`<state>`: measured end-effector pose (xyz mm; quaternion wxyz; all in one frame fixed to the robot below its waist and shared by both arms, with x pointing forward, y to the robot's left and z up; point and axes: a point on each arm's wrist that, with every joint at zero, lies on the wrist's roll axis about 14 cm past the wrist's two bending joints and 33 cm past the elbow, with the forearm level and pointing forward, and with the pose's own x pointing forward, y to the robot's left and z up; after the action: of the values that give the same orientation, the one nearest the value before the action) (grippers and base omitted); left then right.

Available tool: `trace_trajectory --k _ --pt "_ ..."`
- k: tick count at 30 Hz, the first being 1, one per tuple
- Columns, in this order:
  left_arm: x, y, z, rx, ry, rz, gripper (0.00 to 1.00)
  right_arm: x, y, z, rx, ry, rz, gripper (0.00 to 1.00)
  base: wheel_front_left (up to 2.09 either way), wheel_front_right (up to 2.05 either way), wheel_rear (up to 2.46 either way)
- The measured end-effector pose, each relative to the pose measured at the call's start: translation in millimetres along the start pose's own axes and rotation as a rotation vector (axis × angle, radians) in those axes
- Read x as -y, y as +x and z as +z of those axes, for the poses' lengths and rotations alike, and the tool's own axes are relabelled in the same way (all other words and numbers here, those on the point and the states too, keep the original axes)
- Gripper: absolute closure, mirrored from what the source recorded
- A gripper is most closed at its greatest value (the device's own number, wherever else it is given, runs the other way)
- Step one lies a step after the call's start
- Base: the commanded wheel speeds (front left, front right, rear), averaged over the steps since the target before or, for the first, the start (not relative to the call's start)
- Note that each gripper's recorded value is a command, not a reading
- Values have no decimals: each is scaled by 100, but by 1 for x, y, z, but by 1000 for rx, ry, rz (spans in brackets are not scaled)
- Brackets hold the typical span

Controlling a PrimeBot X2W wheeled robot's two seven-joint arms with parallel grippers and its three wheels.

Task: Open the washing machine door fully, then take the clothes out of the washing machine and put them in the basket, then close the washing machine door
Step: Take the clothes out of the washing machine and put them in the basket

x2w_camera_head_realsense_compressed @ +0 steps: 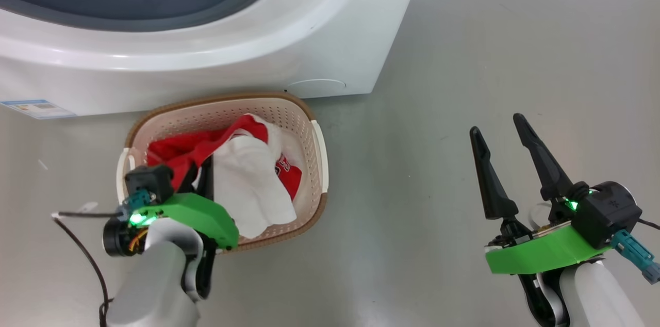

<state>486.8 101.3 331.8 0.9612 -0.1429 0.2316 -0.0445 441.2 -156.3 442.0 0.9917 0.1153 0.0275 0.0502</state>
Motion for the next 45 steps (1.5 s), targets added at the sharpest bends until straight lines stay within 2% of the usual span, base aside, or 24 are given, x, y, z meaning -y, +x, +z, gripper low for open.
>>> trace_trajectory --k 4,23,36,41,42,43,45 --pt "-7 12 -23 -96 22 24 100 4 1 -8 -21 -1 -10 0 0 0 0" --pt "-12 41 -82 -301 76 62 100 21 12 -24 -57 4 -44 0 0 0 0" --pt "-20 49 -106 -360 87 76 100 30 10 -39 -96 4 -68 0 0 0 0" --pt "-21 47 -103 -358 46 96 100 28 14 -34 -81 3 -62 0 0 0 0" --pt "-20 47 -102 -356 38 99 85 28 14 -34 -79 3 -60 0 0 0 0" --pt "-20 46 -101 -353 26 103 66 27 14 -33 -77 3 -59 0 0 0 0" --pt "-18 46 -98 -345 10 104 40 26 14 -31 -72 4 -55 0 0 0 0"
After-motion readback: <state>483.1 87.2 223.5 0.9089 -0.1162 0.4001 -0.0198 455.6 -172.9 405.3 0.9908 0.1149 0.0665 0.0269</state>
